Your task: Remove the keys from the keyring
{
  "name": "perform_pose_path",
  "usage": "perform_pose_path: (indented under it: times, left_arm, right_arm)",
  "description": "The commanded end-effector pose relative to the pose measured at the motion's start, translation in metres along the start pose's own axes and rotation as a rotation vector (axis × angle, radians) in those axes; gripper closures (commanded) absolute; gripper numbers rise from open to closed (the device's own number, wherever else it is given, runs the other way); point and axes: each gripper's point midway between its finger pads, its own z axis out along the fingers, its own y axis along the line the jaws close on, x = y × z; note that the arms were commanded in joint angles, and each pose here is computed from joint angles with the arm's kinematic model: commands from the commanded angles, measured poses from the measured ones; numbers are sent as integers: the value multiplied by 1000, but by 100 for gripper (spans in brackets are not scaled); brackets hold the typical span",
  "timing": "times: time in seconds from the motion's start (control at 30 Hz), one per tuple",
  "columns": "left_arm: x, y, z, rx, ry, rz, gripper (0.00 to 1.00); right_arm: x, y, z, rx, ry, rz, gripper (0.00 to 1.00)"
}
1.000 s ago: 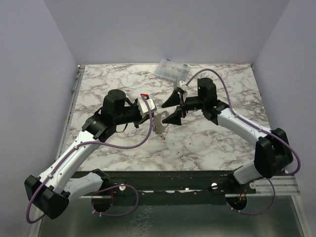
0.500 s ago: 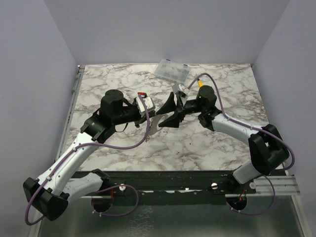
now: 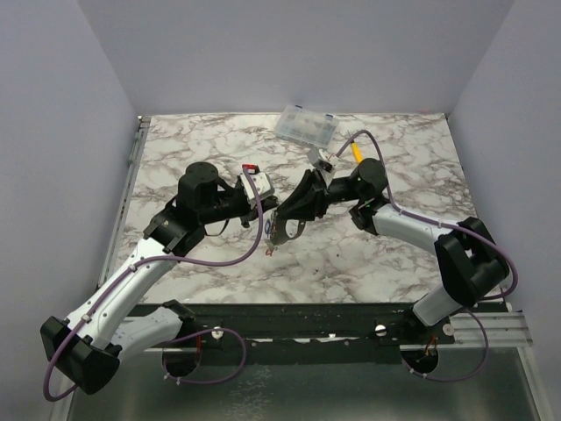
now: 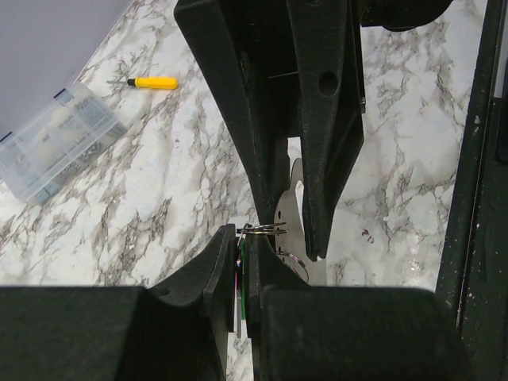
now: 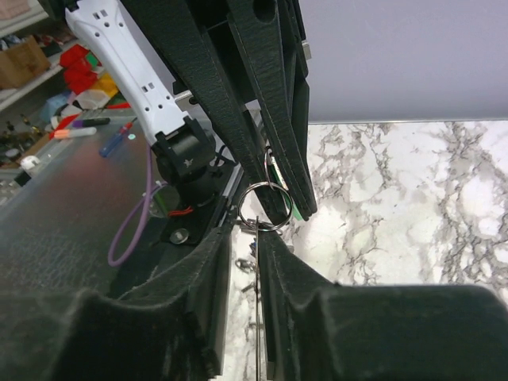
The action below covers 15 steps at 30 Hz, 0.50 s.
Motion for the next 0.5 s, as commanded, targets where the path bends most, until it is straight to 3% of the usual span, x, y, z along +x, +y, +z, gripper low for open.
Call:
perform_pose_path:
  times: [0.0, 0.13, 0.2, 0.23, 0.33, 0.47]
  left_arm:
    - [-9, 2, -3, -26, -41, 10, 100]
    - [-2, 1, -7, -21, -7, 52, 100]
    - [3, -1, -11, -7, 20, 115, 100]
    - [6, -2, -13, 1, 33, 158, 100]
    - [11, -6, -19, 40, 43, 311, 100]
    - [16, -16, -25, 102, 32, 524, 100]
  right_arm:
    - [-1, 0, 3, -2, -16, 1, 77]
    - [-2, 2, 2, -3, -18, 13, 98]
    - [-1, 5, 2, -16, -10, 19, 99]
    - [0, 8, 2, -29, -3, 18, 94]
    - [3, 17, -1, -81, 33, 16, 54]
    - [3, 23, -7, -117, 71, 40, 41]
